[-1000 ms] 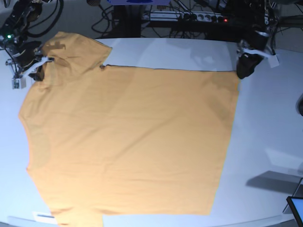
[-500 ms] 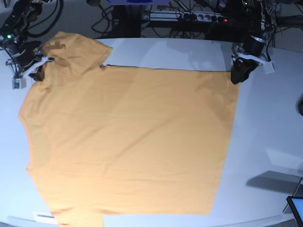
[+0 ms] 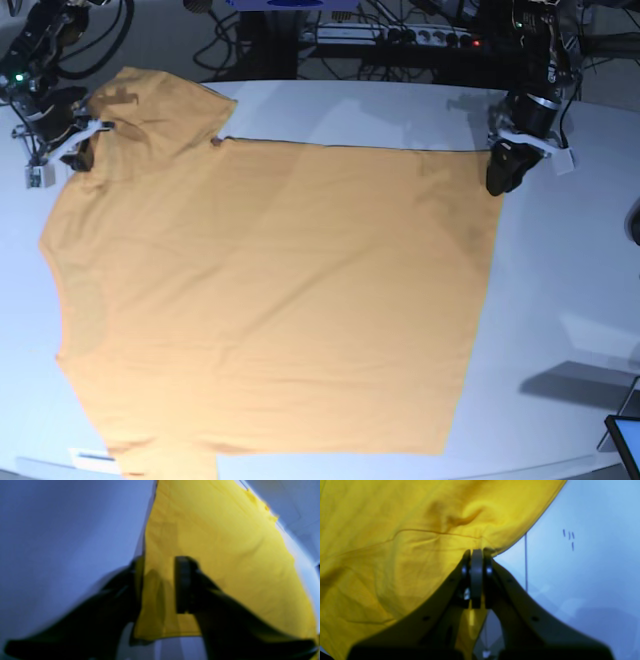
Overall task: Fold the T-shirt properly
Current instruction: 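Lift the shirt with both grippers and pull it toward the arms, then lower the held shirt edge back onto the table with both grippers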
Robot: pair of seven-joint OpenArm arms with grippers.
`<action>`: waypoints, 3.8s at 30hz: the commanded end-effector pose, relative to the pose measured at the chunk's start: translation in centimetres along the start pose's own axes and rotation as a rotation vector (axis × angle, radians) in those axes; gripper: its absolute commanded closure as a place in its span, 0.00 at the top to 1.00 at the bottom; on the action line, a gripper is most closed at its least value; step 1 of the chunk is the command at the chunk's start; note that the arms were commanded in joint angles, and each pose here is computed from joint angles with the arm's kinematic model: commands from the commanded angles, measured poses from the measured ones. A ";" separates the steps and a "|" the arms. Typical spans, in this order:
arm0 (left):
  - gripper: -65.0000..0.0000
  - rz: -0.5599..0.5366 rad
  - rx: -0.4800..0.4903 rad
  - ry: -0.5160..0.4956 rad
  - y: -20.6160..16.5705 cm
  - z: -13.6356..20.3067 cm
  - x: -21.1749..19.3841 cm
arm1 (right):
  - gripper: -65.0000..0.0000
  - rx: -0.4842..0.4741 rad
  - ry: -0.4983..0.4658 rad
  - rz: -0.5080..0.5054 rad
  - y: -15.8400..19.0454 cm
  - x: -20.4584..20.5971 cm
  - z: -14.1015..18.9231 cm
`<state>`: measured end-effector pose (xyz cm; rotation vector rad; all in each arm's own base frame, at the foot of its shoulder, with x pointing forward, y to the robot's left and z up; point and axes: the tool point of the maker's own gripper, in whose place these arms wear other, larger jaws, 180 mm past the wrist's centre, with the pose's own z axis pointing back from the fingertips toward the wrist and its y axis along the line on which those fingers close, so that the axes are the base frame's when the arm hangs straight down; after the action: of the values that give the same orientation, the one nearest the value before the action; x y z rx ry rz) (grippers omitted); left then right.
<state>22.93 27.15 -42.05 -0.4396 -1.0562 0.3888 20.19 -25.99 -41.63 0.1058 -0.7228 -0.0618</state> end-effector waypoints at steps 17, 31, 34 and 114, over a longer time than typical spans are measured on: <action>0.00 0.010 0.046 0.203 0.4 2.3 -5.6 | 0.00 -0.020 0.039 0.018 -0.7 -0.6 0.3; 0.00 -0.090 0.057 0.124 0.0 5.0 -1.4 | 0.00 -0.059 0.007 0.095 -1.4 0.6 2.4; 0.00 -0.091 0.075 0.118 0.5 5.5 -1.2 | 0.00 -0.071 -0.017 0.139 -1.1 1.3 3.5; 0.00 -0.337 0.189 -0.073 -2.7 2.3 16.1 | 0.01 -0.081 -0.272 0.356 1.2 20.6 1.9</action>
<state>27.51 32.68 -29.50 -0.0996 -1.0694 0.2095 33.79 -26.08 -27.95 -0.0771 -0.9617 0.2436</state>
